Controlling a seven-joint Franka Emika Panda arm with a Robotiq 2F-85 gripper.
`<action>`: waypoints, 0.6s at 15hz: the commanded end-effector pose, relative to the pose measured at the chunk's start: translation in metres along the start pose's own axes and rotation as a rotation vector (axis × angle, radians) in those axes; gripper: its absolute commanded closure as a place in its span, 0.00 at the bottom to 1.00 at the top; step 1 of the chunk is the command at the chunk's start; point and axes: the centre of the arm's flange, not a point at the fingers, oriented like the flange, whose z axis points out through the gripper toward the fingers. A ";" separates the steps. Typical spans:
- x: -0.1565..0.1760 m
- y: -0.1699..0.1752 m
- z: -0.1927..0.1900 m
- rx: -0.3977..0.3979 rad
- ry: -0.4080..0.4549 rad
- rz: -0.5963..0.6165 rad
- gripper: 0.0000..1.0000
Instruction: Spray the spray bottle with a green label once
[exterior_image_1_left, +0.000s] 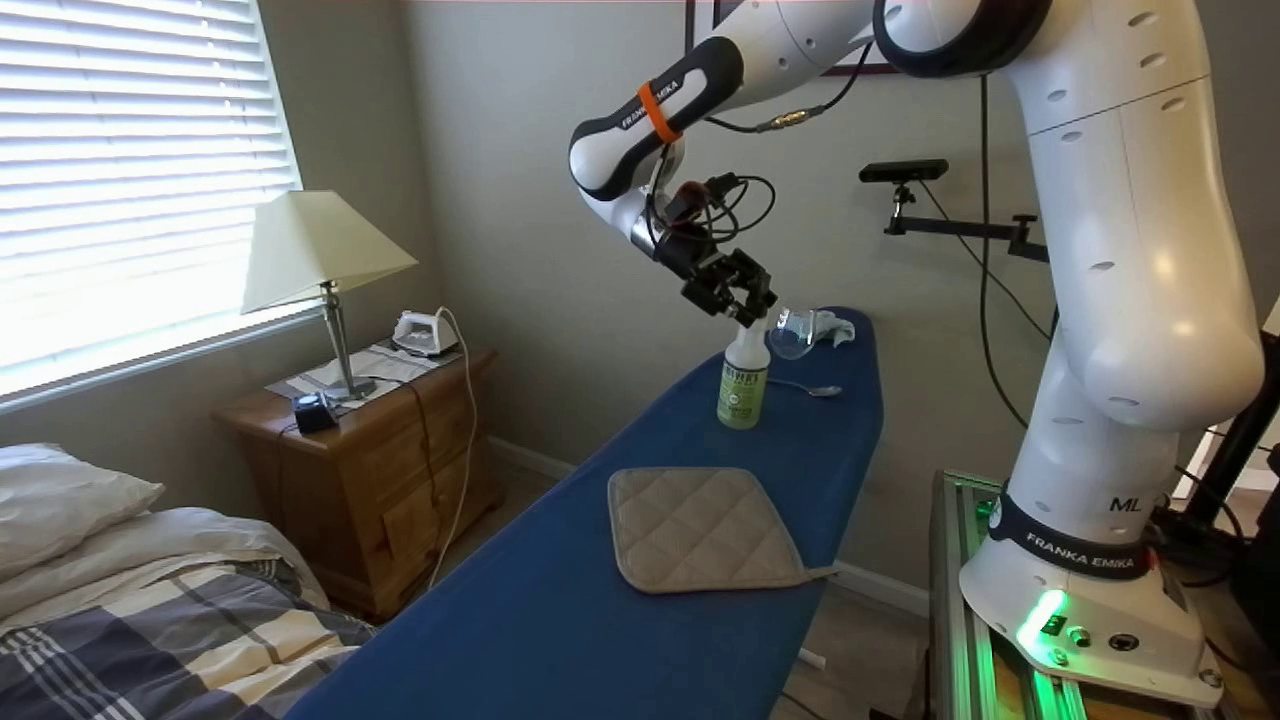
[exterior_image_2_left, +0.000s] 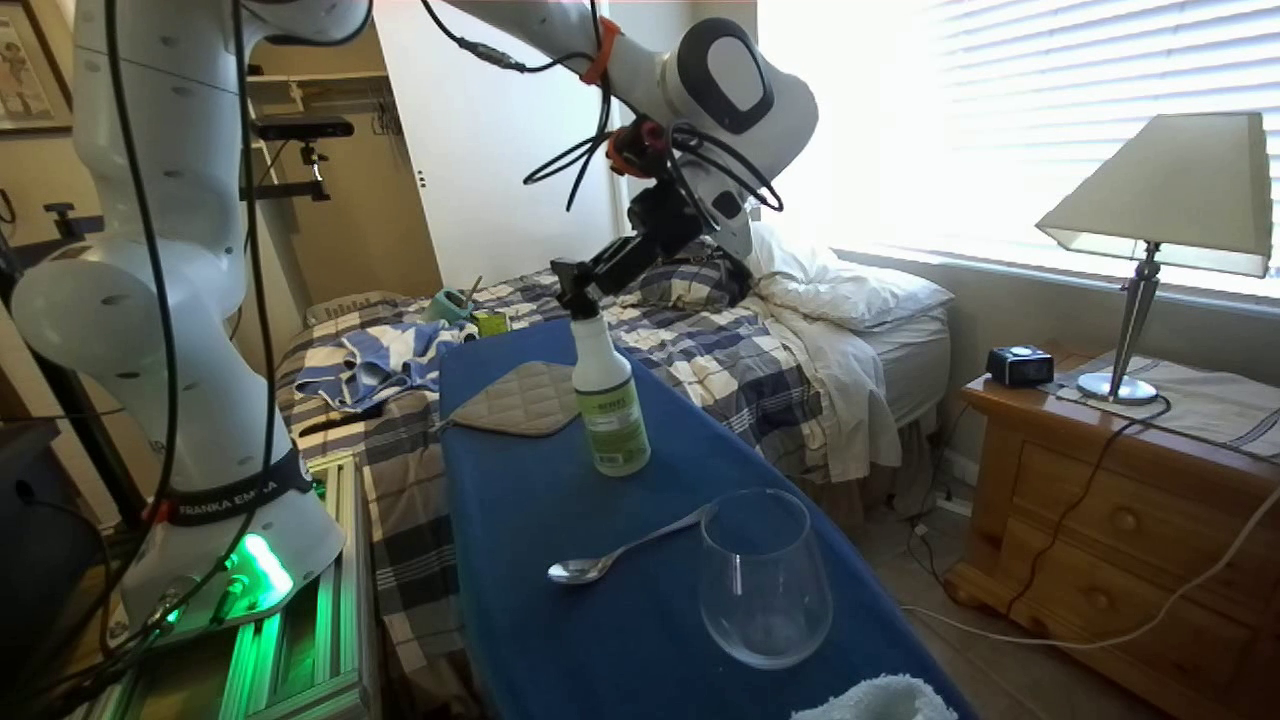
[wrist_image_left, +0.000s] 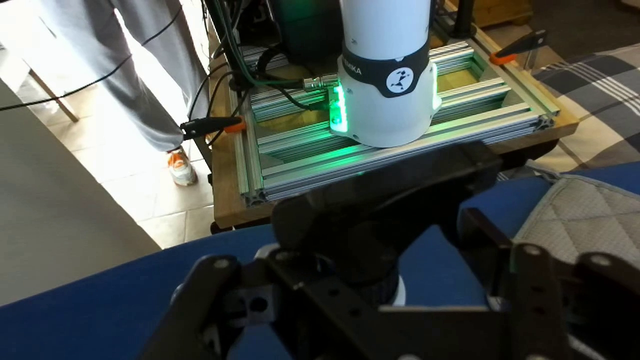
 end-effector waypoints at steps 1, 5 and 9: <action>0.002 0.001 -0.010 0.008 -0.017 -0.001 0.40; 0.004 0.001 -0.010 0.008 -0.017 0.001 0.50; 0.005 0.001 -0.011 0.006 -0.018 0.001 0.47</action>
